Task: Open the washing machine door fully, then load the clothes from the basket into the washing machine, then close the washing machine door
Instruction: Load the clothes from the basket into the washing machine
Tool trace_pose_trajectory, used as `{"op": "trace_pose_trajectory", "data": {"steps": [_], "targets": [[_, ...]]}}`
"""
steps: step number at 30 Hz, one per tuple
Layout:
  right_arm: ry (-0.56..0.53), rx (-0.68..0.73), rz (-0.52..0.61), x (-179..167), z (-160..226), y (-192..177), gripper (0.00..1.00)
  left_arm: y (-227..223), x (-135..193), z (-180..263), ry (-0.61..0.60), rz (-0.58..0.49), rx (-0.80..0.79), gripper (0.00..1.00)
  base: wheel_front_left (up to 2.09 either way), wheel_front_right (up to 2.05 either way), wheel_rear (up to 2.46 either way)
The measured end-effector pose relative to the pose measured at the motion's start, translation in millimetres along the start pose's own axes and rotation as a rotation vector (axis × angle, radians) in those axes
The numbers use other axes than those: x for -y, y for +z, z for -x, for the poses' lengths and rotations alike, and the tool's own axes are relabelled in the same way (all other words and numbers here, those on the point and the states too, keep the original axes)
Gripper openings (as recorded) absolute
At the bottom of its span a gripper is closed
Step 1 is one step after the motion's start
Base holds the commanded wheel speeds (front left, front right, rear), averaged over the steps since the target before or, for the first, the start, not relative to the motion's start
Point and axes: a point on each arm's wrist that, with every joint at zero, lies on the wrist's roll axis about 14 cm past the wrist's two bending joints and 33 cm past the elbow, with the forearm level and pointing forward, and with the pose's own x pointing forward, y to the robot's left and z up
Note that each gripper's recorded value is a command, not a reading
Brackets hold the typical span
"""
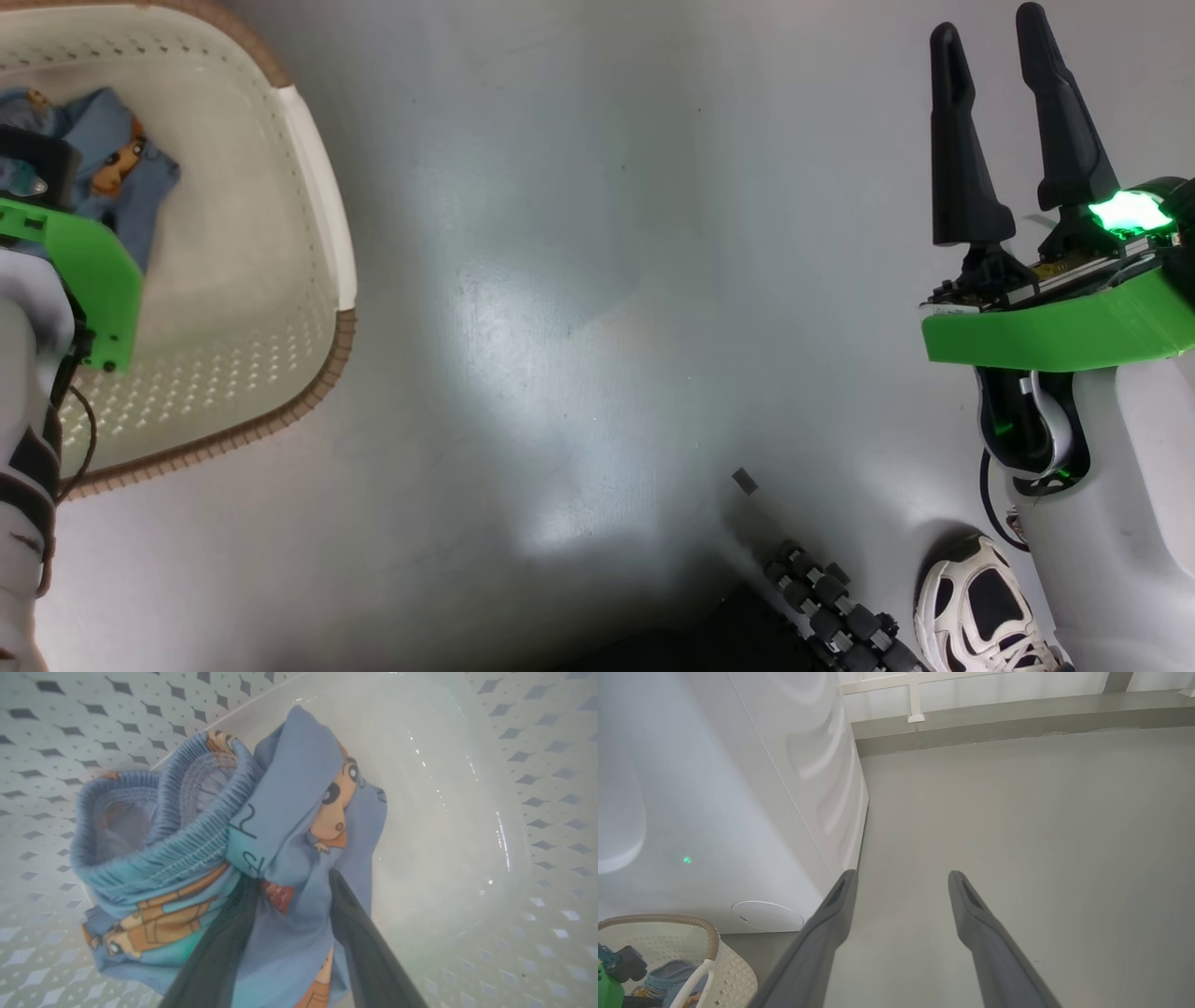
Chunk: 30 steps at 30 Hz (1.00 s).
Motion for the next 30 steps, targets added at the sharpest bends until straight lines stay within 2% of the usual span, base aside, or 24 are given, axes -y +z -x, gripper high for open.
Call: {"op": "trace_pose_trajectory", "data": {"steps": [1,9,18,23,30], "targets": [[0.001,0.0,0.001,-0.1,0.3,0.3,1.0,0.3,0.0,-0.2,0.0,-0.001,0.0,0.0,0.0,0.0,0.0],[0.008,0.018,0.003,-2.6,1.7,9.7,1.0,13.0,1.6,6.1,-0.001,0.029,0.039,0.0,0.0,0.0,0.0],[0.027,0.078,0.006,-7.9,2.6,37.5,1.0,42.4,4.8,35.7,0.005,0.262,0.214,0.0,0.0,0.0,0.0],[0.04,0.111,0.007,-11.9,7.8,55.2,1.0,52.3,15.3,63.2,-0.004,0.355,0.321,0.0,0.0,0.0,0.0],[0.051,0.127,0.001,-17.1,28.1,72.3,1.0,57.5,8.0,111.3,0.028,0.459,0.448,0.0,0.0,0.0,0.0]]}}
